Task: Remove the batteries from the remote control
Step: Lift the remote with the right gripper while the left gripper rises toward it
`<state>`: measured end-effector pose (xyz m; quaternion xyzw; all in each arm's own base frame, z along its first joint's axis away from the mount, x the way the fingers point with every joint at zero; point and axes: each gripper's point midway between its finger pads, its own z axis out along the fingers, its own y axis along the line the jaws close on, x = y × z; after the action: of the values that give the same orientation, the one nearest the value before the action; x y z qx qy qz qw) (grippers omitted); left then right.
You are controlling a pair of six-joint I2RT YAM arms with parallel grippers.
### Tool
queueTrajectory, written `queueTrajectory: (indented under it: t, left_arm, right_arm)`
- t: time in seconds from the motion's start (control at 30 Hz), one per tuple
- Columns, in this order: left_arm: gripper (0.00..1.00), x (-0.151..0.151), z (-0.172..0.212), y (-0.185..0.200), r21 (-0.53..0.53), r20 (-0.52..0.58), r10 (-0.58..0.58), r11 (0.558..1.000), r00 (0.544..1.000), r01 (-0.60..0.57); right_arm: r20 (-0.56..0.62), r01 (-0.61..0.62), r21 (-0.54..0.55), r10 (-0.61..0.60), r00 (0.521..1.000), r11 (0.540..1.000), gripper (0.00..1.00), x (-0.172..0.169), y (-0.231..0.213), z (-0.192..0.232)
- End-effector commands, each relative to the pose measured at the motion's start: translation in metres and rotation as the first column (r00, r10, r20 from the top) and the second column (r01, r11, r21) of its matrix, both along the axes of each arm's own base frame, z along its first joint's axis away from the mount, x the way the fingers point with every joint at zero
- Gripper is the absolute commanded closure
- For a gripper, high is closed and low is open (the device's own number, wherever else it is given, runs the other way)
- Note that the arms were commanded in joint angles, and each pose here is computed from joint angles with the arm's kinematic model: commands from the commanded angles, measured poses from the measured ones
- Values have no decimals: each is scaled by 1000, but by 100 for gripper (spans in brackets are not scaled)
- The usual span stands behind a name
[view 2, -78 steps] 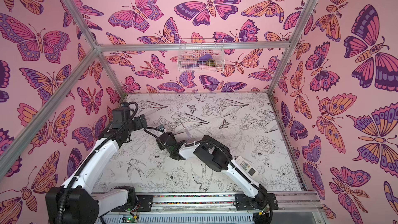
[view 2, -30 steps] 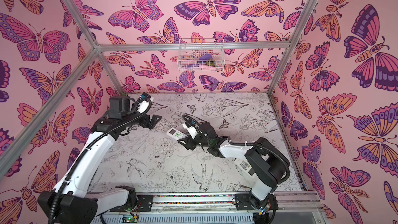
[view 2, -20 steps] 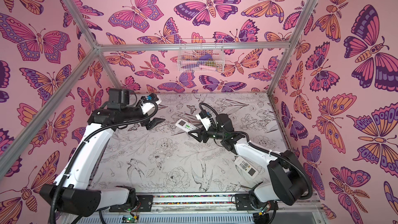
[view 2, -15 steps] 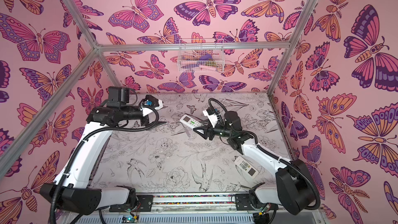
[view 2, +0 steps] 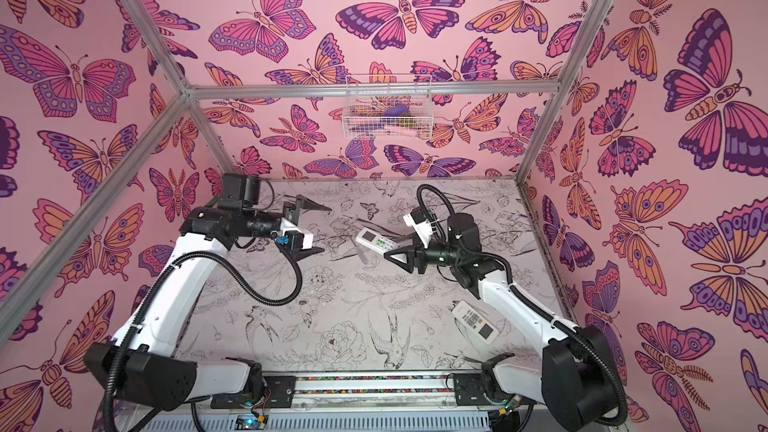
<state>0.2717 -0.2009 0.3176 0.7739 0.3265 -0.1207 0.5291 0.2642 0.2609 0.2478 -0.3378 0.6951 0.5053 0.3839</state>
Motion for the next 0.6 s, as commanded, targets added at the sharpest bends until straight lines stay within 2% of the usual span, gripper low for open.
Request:
queueTrajectory:
  t: [0.0, 0.3, 0.57]
  left_arm:
    - [1, -18, -15, 0, 1, 52, -95, 995, 994, 95]
    - [2, -29, -35, -1, 7, 113, -170, 985, 979, 170]
    - [13, -36, -49, -1, 13, 153, -215, 976, 964, 216]
  right_arm:
    - [24, -83, 35, 82, 996, 996, 70, -5, 5, 18]
    - [8, -158, 38, 158, 987, 987, 72, -11, 24, 15]
    - [5, -230, 51, 230, 973, 972, 72, -23, 44, 18]
